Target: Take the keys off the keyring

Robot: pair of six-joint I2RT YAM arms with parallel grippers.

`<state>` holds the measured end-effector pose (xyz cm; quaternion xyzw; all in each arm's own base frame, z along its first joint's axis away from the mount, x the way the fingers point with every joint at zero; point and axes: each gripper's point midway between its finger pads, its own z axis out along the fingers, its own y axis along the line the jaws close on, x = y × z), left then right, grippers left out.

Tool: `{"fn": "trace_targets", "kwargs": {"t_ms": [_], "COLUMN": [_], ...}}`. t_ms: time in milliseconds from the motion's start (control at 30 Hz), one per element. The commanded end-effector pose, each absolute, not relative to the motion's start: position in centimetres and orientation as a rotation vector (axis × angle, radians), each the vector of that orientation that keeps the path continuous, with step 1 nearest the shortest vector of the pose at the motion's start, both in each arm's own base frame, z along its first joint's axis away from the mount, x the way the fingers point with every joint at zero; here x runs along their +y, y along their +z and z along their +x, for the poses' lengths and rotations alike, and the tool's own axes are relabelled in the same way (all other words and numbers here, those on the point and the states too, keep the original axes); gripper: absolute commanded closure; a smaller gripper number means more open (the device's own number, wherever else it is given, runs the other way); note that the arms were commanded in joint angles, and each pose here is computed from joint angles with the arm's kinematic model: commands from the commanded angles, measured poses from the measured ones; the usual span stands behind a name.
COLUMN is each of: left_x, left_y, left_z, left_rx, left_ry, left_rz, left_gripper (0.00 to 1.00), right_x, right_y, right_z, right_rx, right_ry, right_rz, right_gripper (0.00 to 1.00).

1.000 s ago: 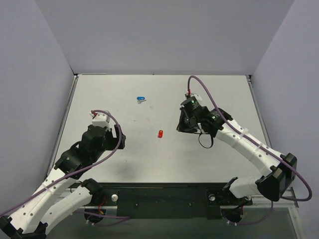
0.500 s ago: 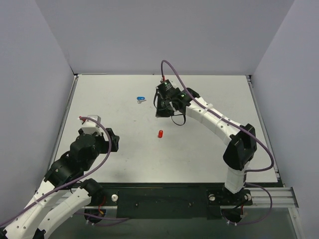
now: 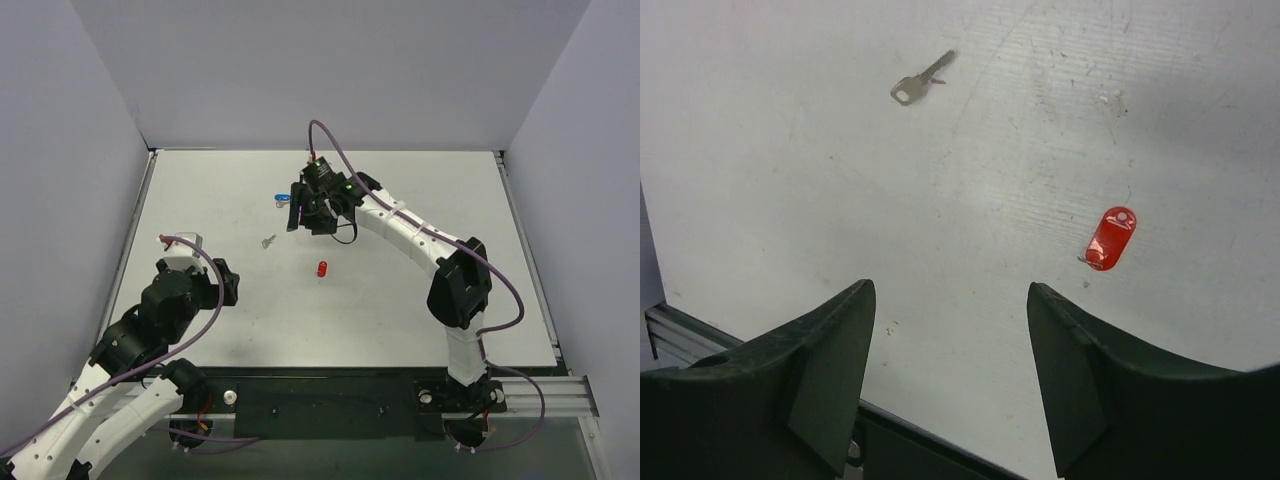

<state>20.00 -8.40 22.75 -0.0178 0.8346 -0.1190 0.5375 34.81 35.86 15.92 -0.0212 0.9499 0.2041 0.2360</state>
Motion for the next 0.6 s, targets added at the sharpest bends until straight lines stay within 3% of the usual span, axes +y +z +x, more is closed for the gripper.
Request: {"fn": "trace_targets", "kwargs": {"t_ms": [0,233,567], "left_x": [-8.6,-9.5,-12.7], "left_y": [23.5,22.9,21.0], "left_z": [20.2,20.4,21.4], "left_rx": [1.951,1.982,2.094], "left_ry": [-0.296,-0.317,-0.383], "left_rz": [-0.032,0.000,0.065], "left_gripper": [0.08,0.09,0.21], "right_x": [35.2,29.7,23.5], "right_y": [21.9,25.7,25.0], "right_z": [36.2,33.5,26.7], "right_rx": [2.473,2.394,2.370], "right_ry": [0.657,0.604,0.591], "right_rz": [-0.020,0.009,0.059], "right_gripper": [0.42,0.41,0.43]}}
